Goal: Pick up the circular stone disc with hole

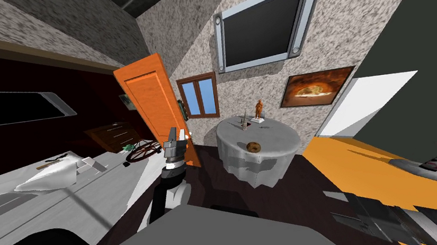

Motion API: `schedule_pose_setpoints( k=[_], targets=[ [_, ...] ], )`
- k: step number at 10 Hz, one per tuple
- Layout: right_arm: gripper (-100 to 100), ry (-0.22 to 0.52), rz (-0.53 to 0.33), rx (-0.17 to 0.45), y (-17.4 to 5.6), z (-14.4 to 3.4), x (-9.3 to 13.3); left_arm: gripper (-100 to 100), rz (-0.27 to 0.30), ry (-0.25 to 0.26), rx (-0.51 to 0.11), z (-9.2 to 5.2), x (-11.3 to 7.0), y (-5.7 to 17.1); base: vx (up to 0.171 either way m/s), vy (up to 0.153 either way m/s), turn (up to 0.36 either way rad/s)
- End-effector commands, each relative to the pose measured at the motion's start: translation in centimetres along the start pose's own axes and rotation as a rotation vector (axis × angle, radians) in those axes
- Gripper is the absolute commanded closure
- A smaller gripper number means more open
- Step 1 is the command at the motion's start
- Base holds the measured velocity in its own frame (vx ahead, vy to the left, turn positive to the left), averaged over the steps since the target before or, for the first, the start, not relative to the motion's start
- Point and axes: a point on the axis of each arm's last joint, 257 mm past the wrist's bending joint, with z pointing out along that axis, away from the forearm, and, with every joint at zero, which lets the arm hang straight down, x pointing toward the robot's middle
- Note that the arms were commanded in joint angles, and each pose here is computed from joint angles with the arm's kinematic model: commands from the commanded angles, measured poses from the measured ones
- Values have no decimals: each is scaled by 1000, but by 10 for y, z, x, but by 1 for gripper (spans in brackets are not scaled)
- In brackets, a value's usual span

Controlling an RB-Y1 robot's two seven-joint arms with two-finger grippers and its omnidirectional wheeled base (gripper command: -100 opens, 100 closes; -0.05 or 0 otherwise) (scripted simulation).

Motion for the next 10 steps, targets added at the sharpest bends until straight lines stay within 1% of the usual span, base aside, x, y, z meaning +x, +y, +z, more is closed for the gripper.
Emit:
schedule_pose_setpoints(
  k=[1,2,3,4,7,8,9,10],
  targets=[
    [-100,52,-31,4,-8,-10,0,0,0,0,0,0,0,0,21,75,74],
    [-100,60,-36,4,-9,-11,-1,0,0,0,0,0,0,0,6,47,-31],
    [-100,111,-65,16,-19,-22,1,0,0,0,0,0,0,0,17,76,141],
    [-100,134,-81,15,-22,-26,-1,0,0,0,0,0,0,0,16,66,117],
    [-100,241,-148,38,-43,-49,-6,0,0,0,0,0,0,0,50,103,146],
    [-100,266,-167,38,-46,-54,-10,0,0,0,0,0,0,0,35,107,87],
    [-100,270,-169,38,-47,-55,-10,0,0,0,0,0,0,0,14,44,-11],
    [-100,320,-203,49,-56,-66,-15,0,0,0,0,0,0,0,17,75,187]
  ],
)
